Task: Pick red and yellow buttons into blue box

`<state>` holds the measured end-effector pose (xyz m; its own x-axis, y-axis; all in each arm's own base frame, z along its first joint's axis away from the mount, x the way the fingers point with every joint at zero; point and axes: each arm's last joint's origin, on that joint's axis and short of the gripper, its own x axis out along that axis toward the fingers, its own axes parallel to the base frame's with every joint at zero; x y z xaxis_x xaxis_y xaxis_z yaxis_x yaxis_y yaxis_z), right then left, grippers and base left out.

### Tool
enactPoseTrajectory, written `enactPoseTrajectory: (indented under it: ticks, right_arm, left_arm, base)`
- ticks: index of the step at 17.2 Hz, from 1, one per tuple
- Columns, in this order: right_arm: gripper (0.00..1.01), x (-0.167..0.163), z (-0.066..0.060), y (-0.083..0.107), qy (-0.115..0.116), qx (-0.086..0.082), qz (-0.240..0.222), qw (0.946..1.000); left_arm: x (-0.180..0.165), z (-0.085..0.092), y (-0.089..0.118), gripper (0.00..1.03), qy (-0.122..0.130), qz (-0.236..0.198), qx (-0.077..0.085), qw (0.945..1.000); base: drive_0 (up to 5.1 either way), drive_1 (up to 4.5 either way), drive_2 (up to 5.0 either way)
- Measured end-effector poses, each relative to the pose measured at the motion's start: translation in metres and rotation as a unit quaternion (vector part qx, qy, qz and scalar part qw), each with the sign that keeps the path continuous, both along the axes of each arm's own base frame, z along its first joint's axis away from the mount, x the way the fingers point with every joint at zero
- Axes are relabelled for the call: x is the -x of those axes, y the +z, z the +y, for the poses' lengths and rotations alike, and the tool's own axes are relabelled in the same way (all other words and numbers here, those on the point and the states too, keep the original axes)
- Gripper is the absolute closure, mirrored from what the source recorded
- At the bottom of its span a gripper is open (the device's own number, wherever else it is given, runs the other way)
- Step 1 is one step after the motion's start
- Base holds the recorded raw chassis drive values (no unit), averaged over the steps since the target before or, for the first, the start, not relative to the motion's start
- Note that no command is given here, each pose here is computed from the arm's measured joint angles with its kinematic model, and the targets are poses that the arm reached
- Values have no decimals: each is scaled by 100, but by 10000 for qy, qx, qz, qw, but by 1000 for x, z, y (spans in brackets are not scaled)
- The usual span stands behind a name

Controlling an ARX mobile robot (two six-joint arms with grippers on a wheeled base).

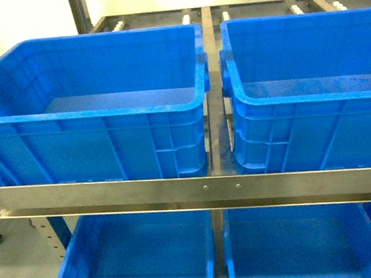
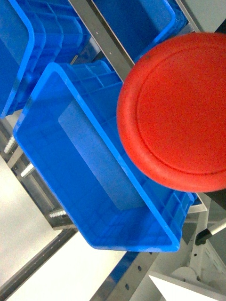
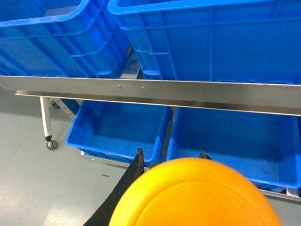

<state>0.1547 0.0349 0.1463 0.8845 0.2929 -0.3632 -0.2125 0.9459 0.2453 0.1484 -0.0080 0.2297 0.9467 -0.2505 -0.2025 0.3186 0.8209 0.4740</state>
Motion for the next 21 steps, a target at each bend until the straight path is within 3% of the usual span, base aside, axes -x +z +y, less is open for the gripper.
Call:
enactPoseTrajectory:
  ticks: [21]
  right_arm:
    - [74, 0, 0, 0, -11, 2, -2, 10000]
  left_arm:
    - [0, 0, 0, 78, -19, -10, 3, 10000]
  base:
    - [379, -176, -194]
